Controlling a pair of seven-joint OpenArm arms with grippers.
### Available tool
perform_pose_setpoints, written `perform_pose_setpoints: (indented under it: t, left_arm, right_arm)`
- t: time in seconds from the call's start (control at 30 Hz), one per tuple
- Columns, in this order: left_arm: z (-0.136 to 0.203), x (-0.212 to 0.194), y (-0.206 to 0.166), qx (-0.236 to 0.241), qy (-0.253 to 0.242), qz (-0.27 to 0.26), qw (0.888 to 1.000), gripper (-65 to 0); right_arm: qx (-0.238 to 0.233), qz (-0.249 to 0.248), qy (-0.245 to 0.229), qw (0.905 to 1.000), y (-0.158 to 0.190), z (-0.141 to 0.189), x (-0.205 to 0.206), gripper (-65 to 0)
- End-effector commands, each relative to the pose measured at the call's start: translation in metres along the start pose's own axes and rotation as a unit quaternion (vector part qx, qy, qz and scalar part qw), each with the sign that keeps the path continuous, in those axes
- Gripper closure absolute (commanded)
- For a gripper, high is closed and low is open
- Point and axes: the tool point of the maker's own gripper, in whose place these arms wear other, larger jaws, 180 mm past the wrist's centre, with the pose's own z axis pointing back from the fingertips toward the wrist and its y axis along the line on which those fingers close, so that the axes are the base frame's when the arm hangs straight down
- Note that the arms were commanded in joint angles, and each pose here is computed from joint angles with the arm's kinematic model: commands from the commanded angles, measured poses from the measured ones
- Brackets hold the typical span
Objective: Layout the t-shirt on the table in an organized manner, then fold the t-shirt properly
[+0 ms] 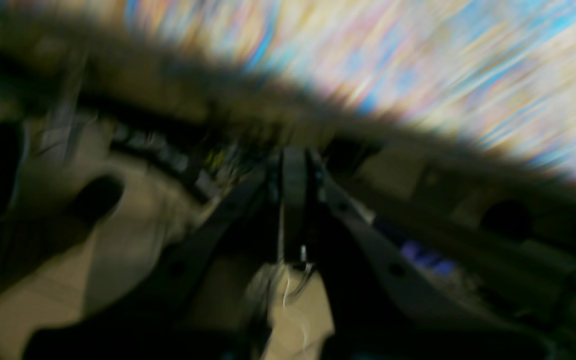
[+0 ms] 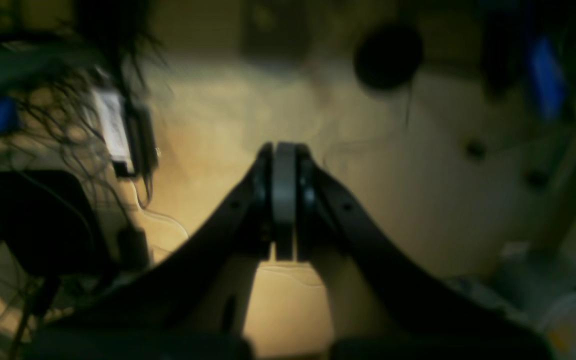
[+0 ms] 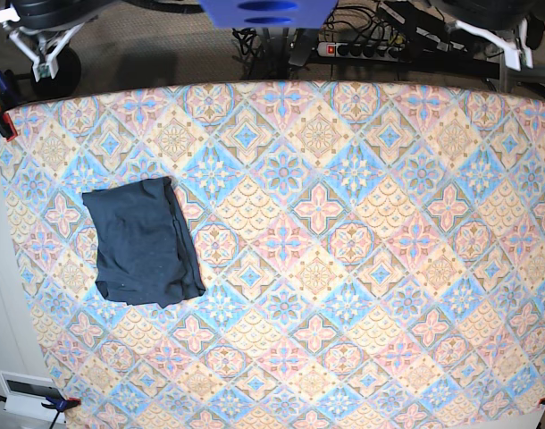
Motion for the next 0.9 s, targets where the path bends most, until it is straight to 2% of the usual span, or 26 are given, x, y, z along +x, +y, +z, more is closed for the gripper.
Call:
perform_pose_setpoints:
  t: [0.0,0.07,0.17,0.23,0.3,0.43,0.57,0.7,0.87]
  left_arm:
    - [0.001,-0.015,0.009,0.016,0.020,-0.002,1.000,0.0]
    - [-0.003,-0.043,0.029,0.046,0.057,0.004,0.997,0.0]
    - [-0.020,-0.077,0.038,0.053,0.098,0.021,0.994,0.0]
    - [-0.035,-0.097,0.039,0.053,0.104,0.033,0.993,0.0]
    - [-0.052,-0.106,0.036,0.046,0.099,0.018,0.994,0.0]
    - [-0.091,-0.142,0.005,0.008,0.120,-0.023,0.992,0.0]
    - [-0.121,-0.178,-0.021,-0.020,0.152,-0.042,0.987,0.0]
    - [-0.153,-0.192,-0.043,-0.043,0.164,-0.049,0.984,0.0]
    - [-0.173,-0.208,-0.065,-0.068,0.172,-0.064,0.981,0.0]
  right_arm:
    - [0.003,0.014,0.008,0.9999,0.004,0.000,-0.009,-0.1]
    - [0.031,0.037,0.023,0.9986,0.025,-0.013,-0.023,-0.1]
    - [0.079,0.039,0.057,0.9945,0.054,-0.035,-0.056,-0.1]
    - [0.103,0.033,0.079,0.9909,0.070,-0.052,-0.076,-0.1]
    - [0.124,0.025,0.086,0.9882,0.085,-0.069,-0.082,-0.1]
    - [0.176,-0.013,0.096,0.9795,0.120,-0.101,-0.091,-0.1]
    - [0.205,-0.029,0.090,0.9741,0.129,-0.133,-0.078,-0.1]
    - [0.245,-0.066,0.084,0.9635,0.160,-0.153,-0.078,-0.1]
    - [0.280,-0.098,0.074,0.9521,0.193,-0.168,-0.071,-0.1]
